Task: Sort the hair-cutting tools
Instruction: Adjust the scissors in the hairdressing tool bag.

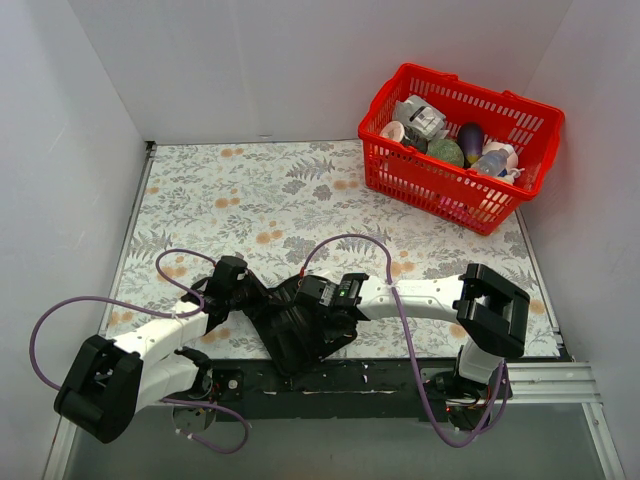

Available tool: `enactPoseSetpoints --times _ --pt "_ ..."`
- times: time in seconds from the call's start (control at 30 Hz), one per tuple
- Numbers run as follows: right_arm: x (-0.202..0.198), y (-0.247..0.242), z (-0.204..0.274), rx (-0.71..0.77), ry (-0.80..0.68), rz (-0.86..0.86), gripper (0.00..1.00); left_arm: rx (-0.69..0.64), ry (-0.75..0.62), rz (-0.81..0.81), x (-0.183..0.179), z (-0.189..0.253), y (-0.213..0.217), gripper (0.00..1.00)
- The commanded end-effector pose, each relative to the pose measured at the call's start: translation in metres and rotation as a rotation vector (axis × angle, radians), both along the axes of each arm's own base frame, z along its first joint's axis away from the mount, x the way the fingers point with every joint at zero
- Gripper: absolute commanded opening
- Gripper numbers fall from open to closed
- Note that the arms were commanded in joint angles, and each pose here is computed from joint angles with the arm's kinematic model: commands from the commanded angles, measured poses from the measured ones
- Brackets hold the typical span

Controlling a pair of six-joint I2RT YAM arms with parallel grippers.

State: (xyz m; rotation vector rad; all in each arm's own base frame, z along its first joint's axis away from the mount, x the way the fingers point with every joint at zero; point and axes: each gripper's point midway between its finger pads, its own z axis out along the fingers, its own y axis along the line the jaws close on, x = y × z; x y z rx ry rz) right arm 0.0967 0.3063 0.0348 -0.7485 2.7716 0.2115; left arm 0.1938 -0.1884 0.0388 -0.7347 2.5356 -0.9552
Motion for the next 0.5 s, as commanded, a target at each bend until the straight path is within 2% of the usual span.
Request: enactPoseSetpoints --times 0.0,0.47 --pt "0.0108 -0.0107 -0.0022 -0.029 -0.037 -0.029 0.42 0.002 -0.04 -0.007 0.0085 0.0078 -0.0027 0.0" --pt "0.017 -0.0164 0.0019 -0.045 -0.052 -0.035 0.42 0.004 -0.038 -0.011 0.01 0.0079 -0.0042 0.0"
